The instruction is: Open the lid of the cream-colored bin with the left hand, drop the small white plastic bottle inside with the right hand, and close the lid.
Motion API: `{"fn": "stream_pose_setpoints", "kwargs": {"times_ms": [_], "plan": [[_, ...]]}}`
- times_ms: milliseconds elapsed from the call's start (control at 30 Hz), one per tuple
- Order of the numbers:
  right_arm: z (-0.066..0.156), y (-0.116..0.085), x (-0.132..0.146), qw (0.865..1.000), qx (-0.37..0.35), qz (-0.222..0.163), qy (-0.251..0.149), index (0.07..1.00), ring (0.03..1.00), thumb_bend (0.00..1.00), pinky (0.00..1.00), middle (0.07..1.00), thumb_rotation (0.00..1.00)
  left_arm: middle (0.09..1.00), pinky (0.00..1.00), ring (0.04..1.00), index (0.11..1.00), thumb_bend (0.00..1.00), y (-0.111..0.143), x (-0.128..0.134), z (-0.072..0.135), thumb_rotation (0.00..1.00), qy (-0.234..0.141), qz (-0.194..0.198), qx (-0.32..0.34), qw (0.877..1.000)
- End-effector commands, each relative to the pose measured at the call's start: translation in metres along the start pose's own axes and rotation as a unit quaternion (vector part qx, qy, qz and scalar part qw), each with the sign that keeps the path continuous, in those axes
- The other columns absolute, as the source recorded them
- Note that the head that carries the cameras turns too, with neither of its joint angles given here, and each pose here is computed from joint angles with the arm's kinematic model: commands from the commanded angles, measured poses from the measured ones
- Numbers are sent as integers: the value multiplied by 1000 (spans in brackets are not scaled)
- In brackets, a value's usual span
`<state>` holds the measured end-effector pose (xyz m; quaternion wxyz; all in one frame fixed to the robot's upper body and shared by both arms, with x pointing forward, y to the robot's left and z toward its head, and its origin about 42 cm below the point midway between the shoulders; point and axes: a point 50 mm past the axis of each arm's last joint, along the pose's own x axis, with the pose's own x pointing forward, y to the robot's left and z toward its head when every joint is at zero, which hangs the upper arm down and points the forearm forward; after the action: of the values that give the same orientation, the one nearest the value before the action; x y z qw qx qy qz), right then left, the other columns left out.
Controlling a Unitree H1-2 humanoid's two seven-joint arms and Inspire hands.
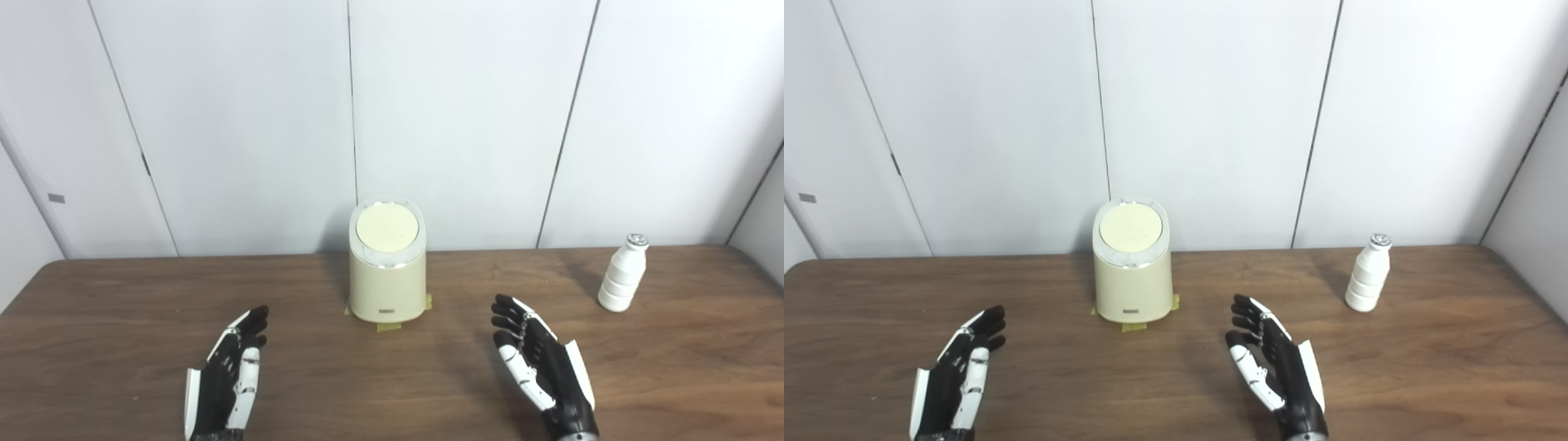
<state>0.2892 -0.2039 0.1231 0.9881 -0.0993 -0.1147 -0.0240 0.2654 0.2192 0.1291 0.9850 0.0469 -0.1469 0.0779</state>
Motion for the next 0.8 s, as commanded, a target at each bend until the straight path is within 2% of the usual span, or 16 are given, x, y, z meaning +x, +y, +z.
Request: {"fn": "stream_pose_setpoints", "kwargs": {"times_ms": [0,167,267,333,467,600,767], "plan": [[0,3,1,1000,0,-1,-15,804,783,205,708,804,657,833,813,842,801,154,-2,-10,-7,689,10,-6,4,1000],[-2,7,4,1000,4,-2,-11,803,782,199,705,804,637,827,813,837,802,150,-1,-5,-4,670,6,-3,-10,1000],[-3,7,5,1000,3,-3,-8,803,785,197,709,805,635,843,860,862,818,198,-2,0,2,746,0,-11,-21,1000],[-4,8,6,1000,2,-4,-7,804,788,202,713,807,653,853,882,874,831,257,-4,5,10,797,-8,-13,-27,1000],[-5,8,7,1000,-1,-4,-7,804,788,197,715,808,627,848,859,867,832,367,-8,17,28,860,-32,-12,-26,999],[-5,9,8,1000,-4,-4,-8,801,781,193,705,803,631,851,855,867,837,409,-10,37,48,886,-61,-17,-18,998],[-7,11,9,1000,4,-4,-6,806,786,200,713,809,633,873,839,861,860,491,-17,65,75,861,-98,-28,-19,995]]}}
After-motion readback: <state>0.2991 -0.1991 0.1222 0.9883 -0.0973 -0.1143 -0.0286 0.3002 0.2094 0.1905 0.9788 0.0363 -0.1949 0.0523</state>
